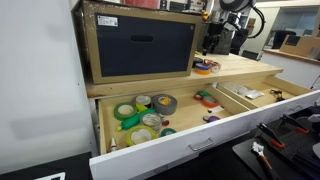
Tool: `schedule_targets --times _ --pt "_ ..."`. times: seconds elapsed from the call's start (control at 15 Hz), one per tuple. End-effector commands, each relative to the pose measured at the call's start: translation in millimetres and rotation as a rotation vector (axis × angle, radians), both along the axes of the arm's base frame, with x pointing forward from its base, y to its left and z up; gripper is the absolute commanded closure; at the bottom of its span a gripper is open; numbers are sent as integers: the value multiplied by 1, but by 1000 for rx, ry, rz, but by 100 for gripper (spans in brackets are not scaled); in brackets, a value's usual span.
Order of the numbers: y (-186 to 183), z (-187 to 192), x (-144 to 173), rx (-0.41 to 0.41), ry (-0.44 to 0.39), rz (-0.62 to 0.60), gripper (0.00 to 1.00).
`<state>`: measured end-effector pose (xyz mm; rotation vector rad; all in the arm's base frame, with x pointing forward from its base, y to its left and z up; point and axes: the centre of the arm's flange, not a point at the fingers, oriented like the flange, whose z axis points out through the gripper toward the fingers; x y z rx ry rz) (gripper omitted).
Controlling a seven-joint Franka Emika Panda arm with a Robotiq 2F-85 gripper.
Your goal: Take the white tape and blue tape out of the drawer
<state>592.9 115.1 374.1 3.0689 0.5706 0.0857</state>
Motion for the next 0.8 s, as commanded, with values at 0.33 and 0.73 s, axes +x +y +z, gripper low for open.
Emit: schedule_targets --times 0.33,0.73 --pt "37 -1 -75 -35 -33 -72 0" --pt "65 -14 -115 0 -59 -239 0"
